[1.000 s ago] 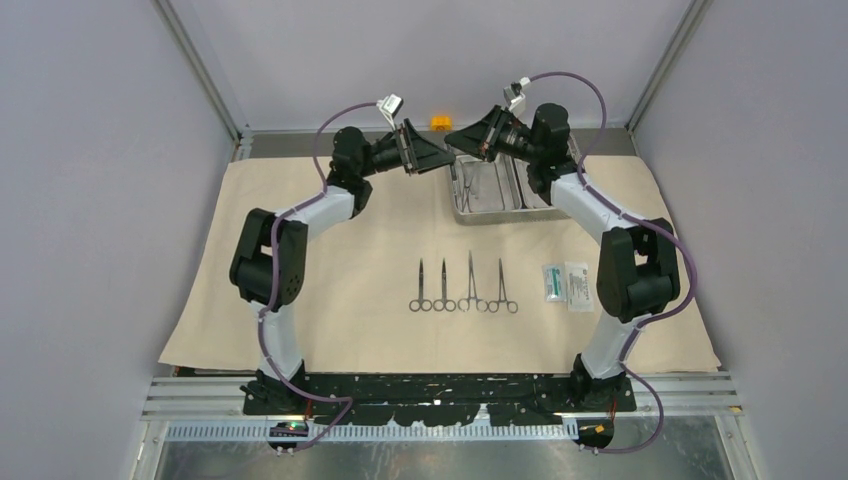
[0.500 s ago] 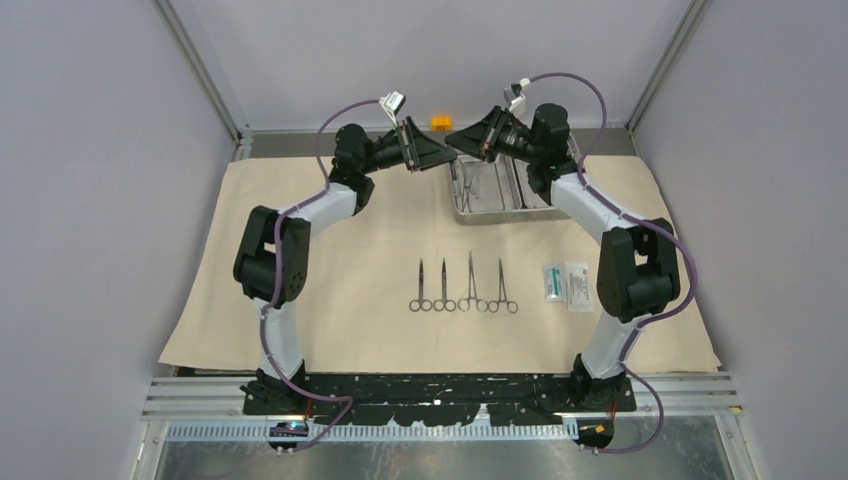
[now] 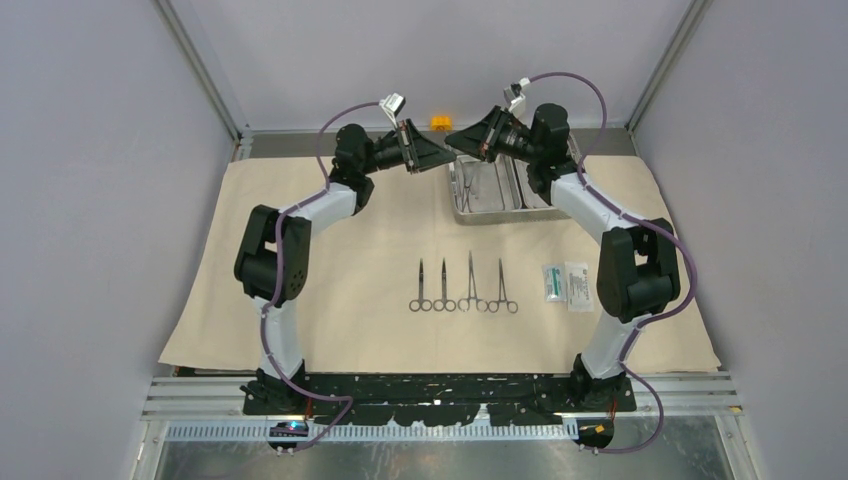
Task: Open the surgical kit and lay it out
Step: Place the medical item in the surgical kit.
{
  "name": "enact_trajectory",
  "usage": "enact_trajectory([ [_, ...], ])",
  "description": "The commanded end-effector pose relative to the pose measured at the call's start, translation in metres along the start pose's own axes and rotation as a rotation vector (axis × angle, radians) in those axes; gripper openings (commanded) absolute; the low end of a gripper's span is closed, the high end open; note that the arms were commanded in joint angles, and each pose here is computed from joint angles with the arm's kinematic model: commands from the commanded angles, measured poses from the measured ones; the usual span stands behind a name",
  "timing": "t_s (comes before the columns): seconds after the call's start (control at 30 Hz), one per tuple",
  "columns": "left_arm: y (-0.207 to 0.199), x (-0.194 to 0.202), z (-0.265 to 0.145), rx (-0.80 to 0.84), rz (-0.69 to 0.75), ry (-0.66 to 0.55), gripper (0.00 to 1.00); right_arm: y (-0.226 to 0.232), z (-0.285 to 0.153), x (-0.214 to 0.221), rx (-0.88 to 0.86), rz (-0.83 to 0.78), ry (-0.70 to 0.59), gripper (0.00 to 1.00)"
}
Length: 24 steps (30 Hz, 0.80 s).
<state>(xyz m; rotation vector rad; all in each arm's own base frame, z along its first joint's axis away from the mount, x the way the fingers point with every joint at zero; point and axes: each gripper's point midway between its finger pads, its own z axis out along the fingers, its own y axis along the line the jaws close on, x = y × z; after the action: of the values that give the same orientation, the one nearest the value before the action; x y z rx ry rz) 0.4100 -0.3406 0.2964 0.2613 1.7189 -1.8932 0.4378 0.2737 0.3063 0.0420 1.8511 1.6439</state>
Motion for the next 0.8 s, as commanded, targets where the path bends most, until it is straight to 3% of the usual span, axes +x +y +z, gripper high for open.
enact_trajectory([
  [0.0, -0.02, -0.012, 0.0, 0.044, 0.094, -0.006, 0.1, 0.031, -0.006, -0.006, -0.038, -0.079, -0.019, 0.08],
  [0.3, -0.015, -0.003, -0.007, 0.011, 0.111, 0.008, 0.0, 0.041, -0.007, -0.009, -0.047, -0.16, 0.008, 0.2],
  [0.77, -0.014, 0.019, -0.018, -0.002, 0.143, 0.068, 0.0, 0.032, -0.011, -0.01, 0.037, -0.293, 0.039, 0.3],
])
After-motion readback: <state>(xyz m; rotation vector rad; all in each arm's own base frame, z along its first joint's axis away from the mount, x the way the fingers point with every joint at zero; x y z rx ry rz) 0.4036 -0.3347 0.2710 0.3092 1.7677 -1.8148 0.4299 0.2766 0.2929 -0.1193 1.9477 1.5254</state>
